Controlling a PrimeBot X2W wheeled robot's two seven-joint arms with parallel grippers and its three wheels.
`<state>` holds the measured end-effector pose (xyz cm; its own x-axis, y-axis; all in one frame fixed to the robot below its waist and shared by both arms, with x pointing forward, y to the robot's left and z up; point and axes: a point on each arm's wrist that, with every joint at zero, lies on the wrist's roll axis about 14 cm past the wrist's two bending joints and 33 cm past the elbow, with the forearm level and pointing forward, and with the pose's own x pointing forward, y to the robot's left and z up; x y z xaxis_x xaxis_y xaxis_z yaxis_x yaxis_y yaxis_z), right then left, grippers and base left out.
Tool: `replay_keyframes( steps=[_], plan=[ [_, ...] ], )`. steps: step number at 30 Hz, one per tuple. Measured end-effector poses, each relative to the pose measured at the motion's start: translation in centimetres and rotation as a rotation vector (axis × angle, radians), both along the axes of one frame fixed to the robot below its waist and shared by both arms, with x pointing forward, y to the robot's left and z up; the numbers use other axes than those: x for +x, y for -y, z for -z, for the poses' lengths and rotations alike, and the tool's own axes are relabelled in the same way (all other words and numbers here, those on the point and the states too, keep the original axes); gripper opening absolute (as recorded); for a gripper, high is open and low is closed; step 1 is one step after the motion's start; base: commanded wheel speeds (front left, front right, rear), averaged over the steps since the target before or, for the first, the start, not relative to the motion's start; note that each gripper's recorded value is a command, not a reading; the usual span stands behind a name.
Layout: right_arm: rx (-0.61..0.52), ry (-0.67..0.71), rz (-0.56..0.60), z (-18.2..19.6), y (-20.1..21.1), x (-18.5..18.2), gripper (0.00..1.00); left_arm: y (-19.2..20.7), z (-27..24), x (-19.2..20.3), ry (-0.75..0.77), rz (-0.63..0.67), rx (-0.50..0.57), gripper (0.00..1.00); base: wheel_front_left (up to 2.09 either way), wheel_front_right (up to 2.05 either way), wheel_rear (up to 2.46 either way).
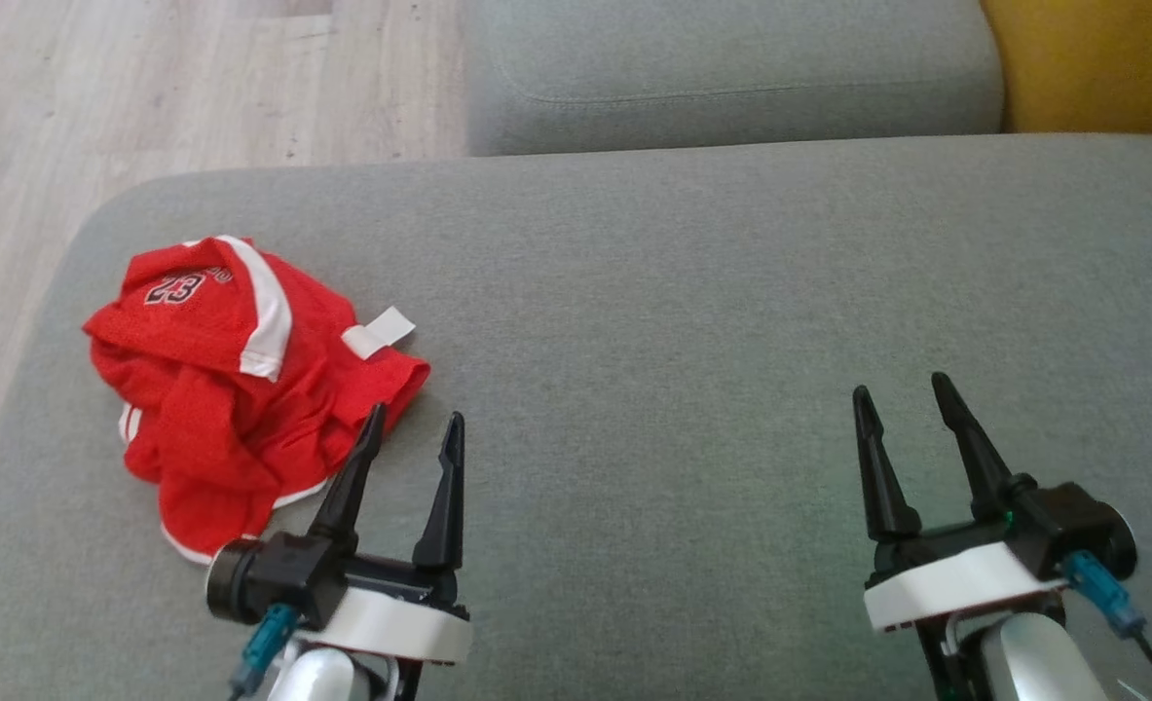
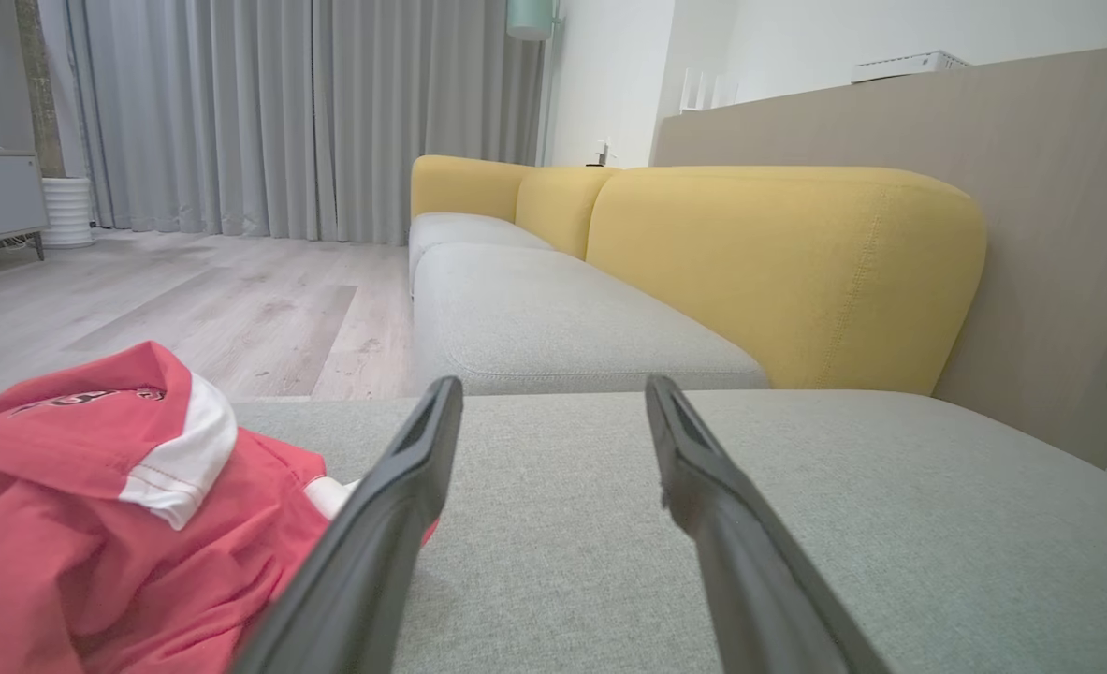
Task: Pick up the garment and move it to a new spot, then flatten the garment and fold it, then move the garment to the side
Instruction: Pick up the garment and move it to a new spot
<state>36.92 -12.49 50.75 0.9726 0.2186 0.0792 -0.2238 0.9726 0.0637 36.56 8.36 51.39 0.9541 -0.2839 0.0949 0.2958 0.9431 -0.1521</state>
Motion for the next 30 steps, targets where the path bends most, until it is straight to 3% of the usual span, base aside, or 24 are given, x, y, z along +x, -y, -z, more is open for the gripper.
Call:
replay_keyframes(
  steps=[11,30],
  plan=[
    [-0.013,0.010,-0.160,-0.2,-5.3,0.1,1.00,-4.6,0.1,-1.1,-0.002,-0.137,-0.008,1.00,0.00,0.00,0.00],
    [-0.029,0.009,-0.454,-0.2,-14.6,-1.6,1.00,-12.5,1.6,-6.8,-0.036,-0.409,-0.016,1.00,0.00,0.00,0.00]
  ],
)
